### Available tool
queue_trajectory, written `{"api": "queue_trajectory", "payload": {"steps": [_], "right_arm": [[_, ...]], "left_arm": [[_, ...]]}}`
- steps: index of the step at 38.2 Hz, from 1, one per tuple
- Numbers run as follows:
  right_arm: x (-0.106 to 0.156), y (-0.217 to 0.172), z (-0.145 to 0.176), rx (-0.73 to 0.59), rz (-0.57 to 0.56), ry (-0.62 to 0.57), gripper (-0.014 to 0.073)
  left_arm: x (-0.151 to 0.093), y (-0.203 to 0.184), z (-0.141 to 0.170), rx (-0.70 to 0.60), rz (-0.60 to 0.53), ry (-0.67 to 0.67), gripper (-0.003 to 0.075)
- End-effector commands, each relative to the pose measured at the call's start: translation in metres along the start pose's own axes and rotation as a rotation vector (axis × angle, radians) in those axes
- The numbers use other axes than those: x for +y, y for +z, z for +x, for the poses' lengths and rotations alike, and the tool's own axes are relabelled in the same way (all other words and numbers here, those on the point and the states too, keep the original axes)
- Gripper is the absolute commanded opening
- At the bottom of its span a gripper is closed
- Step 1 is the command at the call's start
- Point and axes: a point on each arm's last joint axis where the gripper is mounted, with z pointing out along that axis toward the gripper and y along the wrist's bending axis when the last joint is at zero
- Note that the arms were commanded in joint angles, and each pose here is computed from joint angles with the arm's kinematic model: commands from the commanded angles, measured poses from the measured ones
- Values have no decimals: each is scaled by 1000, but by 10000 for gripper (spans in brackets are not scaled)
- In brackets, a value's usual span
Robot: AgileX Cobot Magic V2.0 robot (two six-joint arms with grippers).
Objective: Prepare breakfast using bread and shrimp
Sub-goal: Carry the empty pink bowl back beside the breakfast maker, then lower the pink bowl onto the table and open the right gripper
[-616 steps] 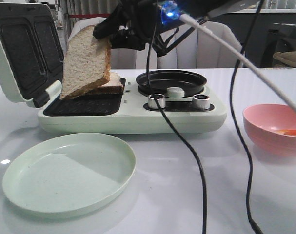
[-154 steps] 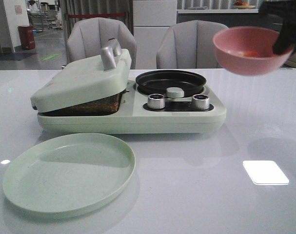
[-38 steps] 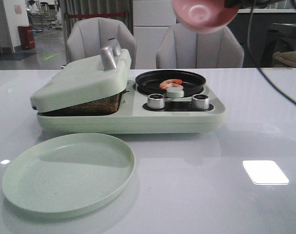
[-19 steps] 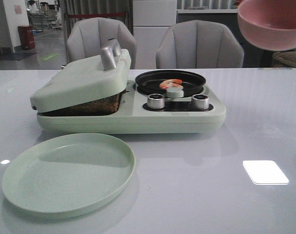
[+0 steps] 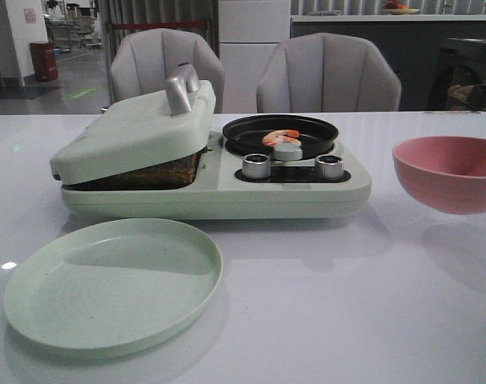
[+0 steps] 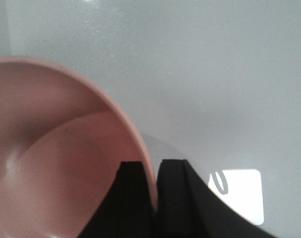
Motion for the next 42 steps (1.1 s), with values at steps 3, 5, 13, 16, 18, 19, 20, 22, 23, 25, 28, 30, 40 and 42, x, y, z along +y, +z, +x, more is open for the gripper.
{"api": "queue_trajectory", "payload": {"steps": [3,5,13,16,18,19,20,22,23,25,28,30,40,42], "right_arm": [[0,-3,-13,-90,-21,17,146],[-1,2,-13,-82,-19,19,158],[-3,13,-12,-73,-12,-4,307],[-3,11,-15,-88,-8,-17,372],[-2,8,-18,-95,-7,-29,405],[-1,4,-20,-96,-5,-44,416],[0,-1,-22,-102,-3,-69,421],[3,-14,-26,-122,-4,-107,420],[4,-22,-27,-137,-5,-121,420],[7,-42,-29,-177,-6,-158,420],[16,-75,-29,-261,-11,-203,420],[25,-99,-28,-328,-17,-241,420],[65,-187,9,-602,-89,-354,420],[70,-196,22,-651,-106,-368,420]], "left_arm": [[0,-4,-14,-99,6,-20,113],[0,-4,-14,-99,6,-20,113],[0,-4,-14,-99,6,-20,113],[0,-4,-14,-99,6,-20,113],[0,-4,-14,-99,6,-20,113],[0,-4,-14,-99,6,-20,113],[0,-4,-14,-99,6,-20,113],[0,-4,-14,-99,6,-20,113],[0,-4,-14,-99,6,-20,113],[0,-4,-14,-99,6,-20,113],[0,-4,-14,-99,6,-20,113],[0,-4,-14,-99,6,-20,113],[0,-4,-14,-99,6,-20,113],[0,-4,-14,-99,6,-20,113]]}}
